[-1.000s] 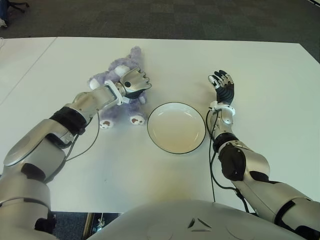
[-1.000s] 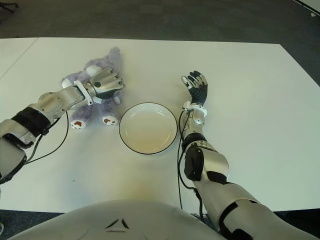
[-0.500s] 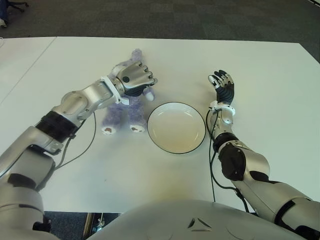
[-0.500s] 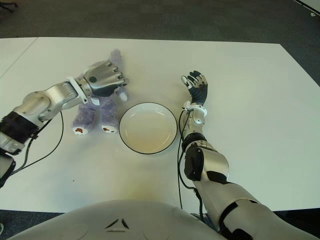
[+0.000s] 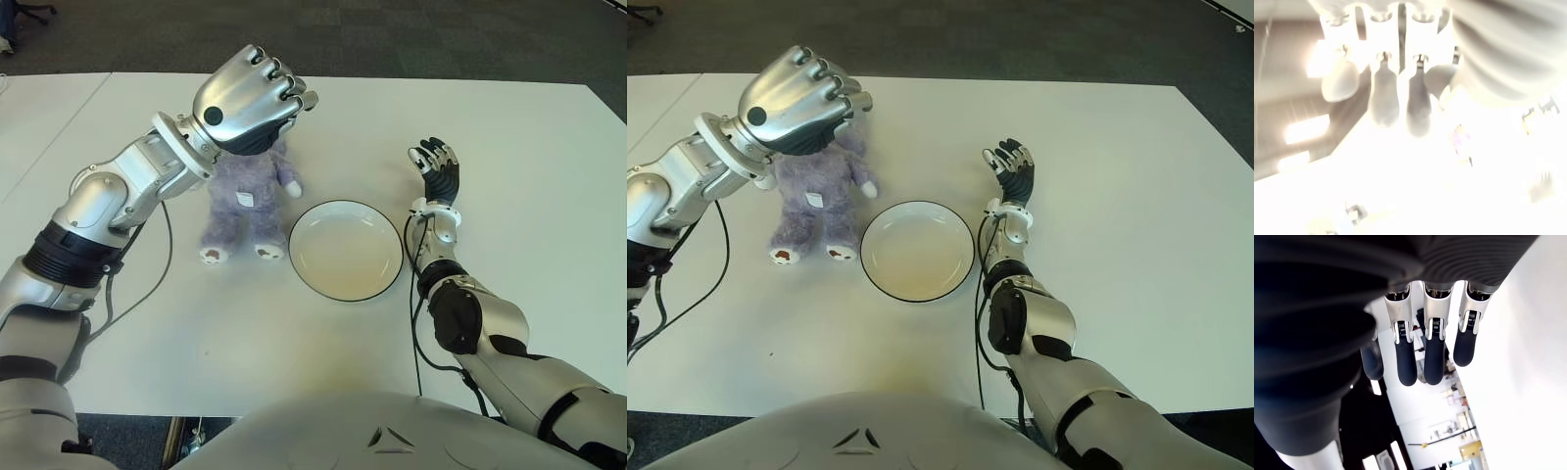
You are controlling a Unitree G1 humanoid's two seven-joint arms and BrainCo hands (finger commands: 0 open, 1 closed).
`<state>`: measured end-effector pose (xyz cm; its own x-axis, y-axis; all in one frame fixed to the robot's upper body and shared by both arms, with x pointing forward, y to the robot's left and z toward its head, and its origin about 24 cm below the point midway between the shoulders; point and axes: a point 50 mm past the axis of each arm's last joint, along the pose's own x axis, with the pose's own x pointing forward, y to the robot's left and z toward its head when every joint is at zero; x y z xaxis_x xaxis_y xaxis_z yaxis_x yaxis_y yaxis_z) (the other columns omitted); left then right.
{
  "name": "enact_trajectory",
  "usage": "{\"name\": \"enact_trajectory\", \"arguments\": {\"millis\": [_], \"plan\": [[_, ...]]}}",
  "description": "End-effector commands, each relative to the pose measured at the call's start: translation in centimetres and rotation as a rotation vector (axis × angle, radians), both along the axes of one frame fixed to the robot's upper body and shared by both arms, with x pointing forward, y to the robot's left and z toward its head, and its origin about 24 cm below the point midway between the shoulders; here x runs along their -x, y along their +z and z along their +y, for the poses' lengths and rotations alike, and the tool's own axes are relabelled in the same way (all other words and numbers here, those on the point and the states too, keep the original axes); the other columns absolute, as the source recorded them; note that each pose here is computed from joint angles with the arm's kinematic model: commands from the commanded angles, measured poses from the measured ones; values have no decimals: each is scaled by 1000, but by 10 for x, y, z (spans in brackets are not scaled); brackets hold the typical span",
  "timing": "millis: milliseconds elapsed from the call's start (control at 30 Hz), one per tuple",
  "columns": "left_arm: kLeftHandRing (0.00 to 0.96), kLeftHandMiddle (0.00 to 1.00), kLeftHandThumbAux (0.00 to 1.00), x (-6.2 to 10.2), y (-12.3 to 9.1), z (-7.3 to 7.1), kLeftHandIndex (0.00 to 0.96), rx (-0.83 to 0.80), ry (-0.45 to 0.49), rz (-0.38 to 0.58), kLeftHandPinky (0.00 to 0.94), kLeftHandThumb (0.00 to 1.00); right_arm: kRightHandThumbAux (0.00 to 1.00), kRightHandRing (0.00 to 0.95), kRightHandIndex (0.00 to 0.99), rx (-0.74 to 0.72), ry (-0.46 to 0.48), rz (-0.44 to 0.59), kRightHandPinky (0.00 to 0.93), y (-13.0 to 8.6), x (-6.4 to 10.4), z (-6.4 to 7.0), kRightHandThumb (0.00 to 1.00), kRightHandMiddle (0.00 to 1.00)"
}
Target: Put the doll into the plate.
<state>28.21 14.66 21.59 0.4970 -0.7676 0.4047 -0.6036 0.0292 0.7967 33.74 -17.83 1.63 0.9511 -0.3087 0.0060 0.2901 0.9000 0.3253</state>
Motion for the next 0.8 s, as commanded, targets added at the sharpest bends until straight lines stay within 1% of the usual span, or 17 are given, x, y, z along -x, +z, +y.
{"name": "enact_trajectory", "arguments": {"millis": [33,133,267,400,500,567,667,733,800], "plan": [[846,813,694,14,-8,5,426,107,-46,24,881,729,859,272,270,-149,32,443,246,-82,52,9,48,294],[845,808,696,17,-6,7,425,111,-50,20,887,724,862,277,273,-151,31,443,253,-83,52,10,50,297],[842,803,697,19,4,5,424,80,-51,9,878,720,864,278,276,-146,30,443,252,-83,53,10,56,298],[838,796,697,14,5,9,423,71,-43,16,870,719,862,276,276,-144,30,444,246,-83,53,10,61,294],[835,789,699,8,4,11,422,44,-24,-5,872,717,859,269,268,-143,32,441,234,-83,53,11,57,288],[838,789,699,7,4,12,422,33,-21,-19,878,716,859,268,267,-141,33,440,234,-83,53,11,52,289],[842,792,700,9,11,4,422,-5,-45,-63,881,717,861,270,272,-140,33,441,235,-83,53,11,50,291],[843,793,700,9,13,0,422,-15,-53,-75,881,717,861,271,273,-140,33,441,235,-83,53,11,50,292],[843,793,699,9,10,5,422,-15,-57,-78,881,717,860,272,274,-142,33,441,237,-83,53,11,50,293]]}}
